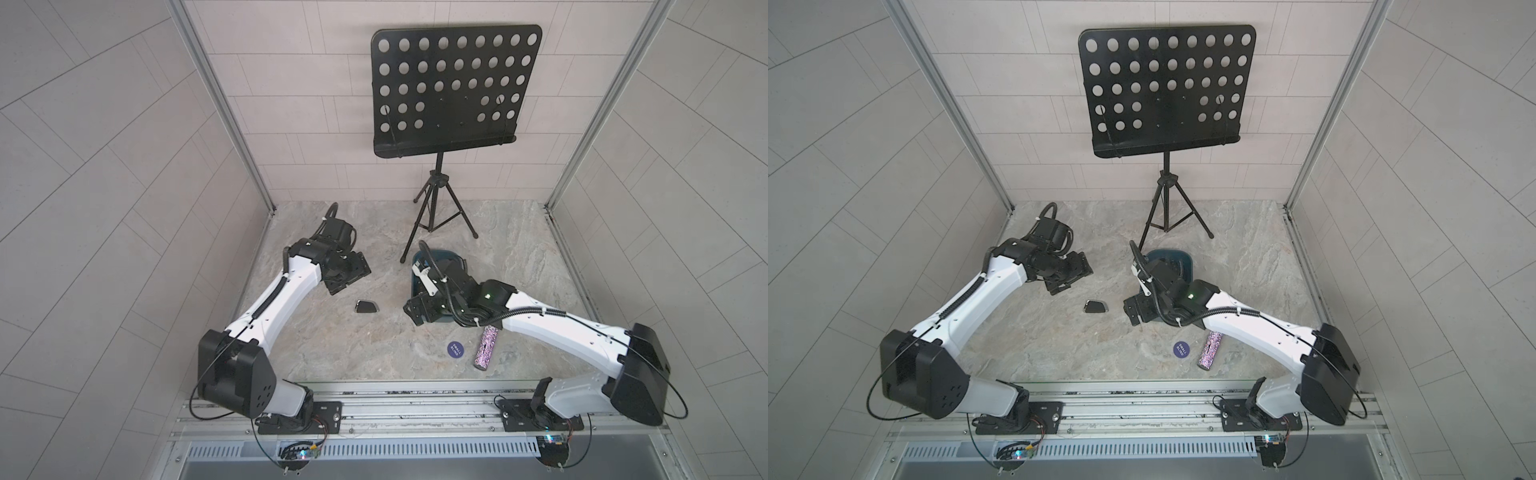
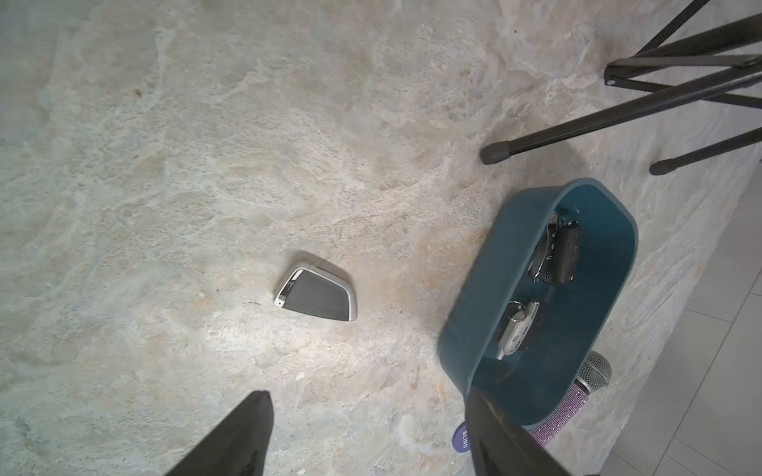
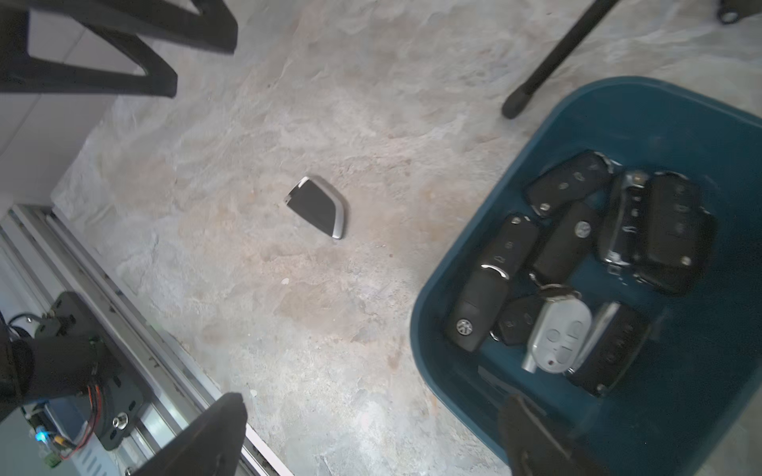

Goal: Place the car key into the storage box
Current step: Place the car key in the storage box, then pick up the car key from the center of the board.

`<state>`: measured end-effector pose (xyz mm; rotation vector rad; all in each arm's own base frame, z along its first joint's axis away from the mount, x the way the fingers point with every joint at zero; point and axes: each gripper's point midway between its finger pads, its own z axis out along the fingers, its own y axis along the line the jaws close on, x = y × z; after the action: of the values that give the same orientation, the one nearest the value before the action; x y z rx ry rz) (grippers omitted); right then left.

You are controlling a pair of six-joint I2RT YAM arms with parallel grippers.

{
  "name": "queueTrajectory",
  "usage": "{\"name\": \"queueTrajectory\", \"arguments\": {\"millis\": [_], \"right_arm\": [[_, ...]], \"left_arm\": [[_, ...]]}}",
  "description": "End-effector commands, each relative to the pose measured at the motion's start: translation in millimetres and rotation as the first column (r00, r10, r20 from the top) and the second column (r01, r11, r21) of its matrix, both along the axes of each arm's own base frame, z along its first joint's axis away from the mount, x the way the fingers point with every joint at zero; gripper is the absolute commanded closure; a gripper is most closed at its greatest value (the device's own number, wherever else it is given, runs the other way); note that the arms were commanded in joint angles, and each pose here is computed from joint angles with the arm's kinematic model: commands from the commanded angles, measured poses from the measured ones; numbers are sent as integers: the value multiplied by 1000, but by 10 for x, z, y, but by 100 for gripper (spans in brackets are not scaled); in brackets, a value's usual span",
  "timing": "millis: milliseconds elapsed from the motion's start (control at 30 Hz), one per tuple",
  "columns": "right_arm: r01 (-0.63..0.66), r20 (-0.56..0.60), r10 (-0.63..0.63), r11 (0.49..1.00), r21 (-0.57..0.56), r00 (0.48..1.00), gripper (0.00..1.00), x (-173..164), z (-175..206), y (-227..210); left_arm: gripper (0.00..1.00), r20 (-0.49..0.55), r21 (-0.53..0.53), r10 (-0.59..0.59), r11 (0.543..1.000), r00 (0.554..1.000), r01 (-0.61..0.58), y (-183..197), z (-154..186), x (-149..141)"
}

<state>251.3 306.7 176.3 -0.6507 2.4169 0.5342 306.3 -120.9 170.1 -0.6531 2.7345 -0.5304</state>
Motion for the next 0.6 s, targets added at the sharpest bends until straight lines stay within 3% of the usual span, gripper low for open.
{"name": "queueTrajectory", "arguments": {"millis": [0, 100, 567], "right_arm": [[-98, 18, 100, 992, -79, 995, 2, -32, -47, 183], [-161, 4, 163, 979, -123, 987, 3, -38, -151, 403], [-348, -94, 335, 895, -278, 937, 5, 142, -742, 1099]], "left_arm": [[12, 29, -78, 33, 997, 999, -31, 94, 46, -85], [0, 18, -85, 81, 993, 997, -80, 293, 9, -205], [0, -128, -202, 197, 954, 972, -220, 673, -421, -619]]}}
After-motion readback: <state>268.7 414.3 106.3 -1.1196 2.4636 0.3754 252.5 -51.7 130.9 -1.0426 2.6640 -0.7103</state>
